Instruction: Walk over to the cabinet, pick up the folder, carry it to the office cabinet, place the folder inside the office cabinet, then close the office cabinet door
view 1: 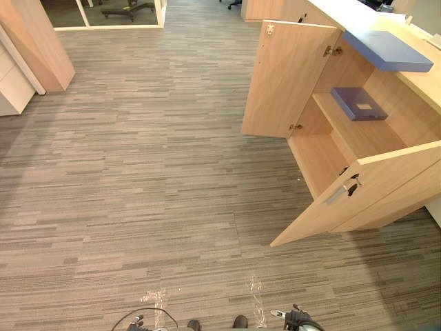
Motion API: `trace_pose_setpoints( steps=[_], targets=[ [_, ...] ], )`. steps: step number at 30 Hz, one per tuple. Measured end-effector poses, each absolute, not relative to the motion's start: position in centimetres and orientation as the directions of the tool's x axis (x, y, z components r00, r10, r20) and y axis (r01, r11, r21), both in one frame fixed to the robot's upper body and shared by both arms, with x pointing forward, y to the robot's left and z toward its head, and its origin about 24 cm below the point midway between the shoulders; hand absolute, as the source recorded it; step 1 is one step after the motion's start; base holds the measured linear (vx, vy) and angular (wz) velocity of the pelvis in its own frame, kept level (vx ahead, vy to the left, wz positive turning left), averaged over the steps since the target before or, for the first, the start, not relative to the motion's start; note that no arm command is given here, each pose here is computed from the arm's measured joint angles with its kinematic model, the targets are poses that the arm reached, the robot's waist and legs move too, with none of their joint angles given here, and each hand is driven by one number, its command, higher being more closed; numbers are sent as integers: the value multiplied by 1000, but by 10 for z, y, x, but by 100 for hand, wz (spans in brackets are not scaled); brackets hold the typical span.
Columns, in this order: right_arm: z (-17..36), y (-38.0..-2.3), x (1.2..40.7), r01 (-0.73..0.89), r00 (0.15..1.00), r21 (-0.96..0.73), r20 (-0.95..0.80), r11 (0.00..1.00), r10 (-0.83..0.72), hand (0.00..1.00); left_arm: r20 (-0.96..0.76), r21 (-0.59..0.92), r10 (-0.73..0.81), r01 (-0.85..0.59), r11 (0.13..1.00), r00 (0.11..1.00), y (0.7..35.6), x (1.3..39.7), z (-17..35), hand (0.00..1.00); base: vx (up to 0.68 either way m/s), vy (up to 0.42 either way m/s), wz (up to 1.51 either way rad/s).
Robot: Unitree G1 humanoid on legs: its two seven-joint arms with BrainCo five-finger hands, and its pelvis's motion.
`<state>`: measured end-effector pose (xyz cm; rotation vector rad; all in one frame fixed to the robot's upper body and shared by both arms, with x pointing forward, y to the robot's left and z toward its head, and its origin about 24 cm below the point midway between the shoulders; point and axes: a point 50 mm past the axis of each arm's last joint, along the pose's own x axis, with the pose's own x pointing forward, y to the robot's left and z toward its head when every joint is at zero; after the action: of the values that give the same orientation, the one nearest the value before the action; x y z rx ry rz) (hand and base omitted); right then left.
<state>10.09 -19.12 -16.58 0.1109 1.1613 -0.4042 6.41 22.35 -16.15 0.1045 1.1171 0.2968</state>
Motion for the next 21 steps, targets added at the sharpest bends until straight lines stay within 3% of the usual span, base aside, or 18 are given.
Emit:
trace_pose_setpoints(
  steps=[21],
  targets=[
    [-165, -188, 103, 340, 341, -153, -900, 928, -273, 0, -861, 243, 327, -249, 938, 389, 226, 64, -161, 0, -2, -3, 3]
  ],
)
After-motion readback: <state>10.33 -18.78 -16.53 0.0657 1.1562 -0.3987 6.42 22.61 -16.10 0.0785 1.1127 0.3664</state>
